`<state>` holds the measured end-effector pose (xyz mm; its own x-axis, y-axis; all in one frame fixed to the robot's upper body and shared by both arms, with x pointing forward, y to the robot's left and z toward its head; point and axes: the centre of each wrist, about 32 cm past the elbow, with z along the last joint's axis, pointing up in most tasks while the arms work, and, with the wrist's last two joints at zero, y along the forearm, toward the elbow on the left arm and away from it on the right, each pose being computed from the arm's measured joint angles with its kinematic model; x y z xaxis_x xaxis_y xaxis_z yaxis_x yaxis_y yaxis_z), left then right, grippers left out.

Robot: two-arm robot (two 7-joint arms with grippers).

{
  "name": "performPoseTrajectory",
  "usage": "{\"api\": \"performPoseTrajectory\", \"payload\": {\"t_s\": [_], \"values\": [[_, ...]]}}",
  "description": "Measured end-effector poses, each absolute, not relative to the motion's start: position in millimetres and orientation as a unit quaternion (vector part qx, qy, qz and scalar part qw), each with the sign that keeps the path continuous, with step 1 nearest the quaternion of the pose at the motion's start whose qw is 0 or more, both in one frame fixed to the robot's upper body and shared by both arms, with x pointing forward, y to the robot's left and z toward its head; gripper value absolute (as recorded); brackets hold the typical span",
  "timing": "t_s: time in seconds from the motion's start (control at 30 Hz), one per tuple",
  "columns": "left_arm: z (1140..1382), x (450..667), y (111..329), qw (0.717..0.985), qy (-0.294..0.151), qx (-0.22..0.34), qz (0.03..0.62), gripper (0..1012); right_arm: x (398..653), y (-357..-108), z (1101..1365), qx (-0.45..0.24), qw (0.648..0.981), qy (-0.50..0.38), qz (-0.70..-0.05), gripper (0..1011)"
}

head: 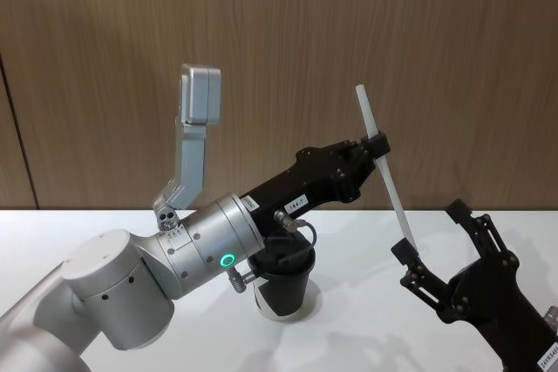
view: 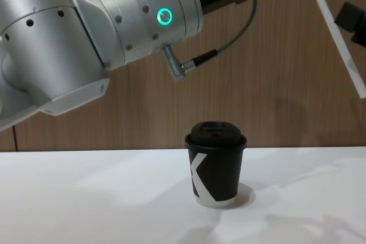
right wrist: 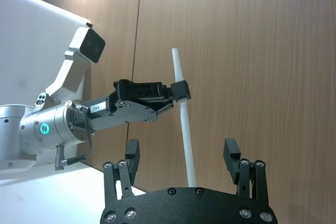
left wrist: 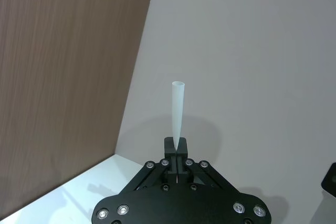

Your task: Pick up the straw with one hand, pass it to the other hand, and insert it into the cup.

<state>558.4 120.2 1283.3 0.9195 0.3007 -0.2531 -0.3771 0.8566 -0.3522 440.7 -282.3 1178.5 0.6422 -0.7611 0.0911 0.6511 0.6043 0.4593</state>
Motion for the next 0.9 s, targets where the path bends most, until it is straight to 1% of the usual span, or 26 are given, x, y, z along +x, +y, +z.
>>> {"api": "performPoseTrajectory", "payload": {"t_s": [0.9], "values": [[1283.4,558.4,120.2,0.959,0.095,-0.201,0.177,6,440.7,-282.3,1178.5,0.196,0.885,-0.14,-0.399,1001]]}}
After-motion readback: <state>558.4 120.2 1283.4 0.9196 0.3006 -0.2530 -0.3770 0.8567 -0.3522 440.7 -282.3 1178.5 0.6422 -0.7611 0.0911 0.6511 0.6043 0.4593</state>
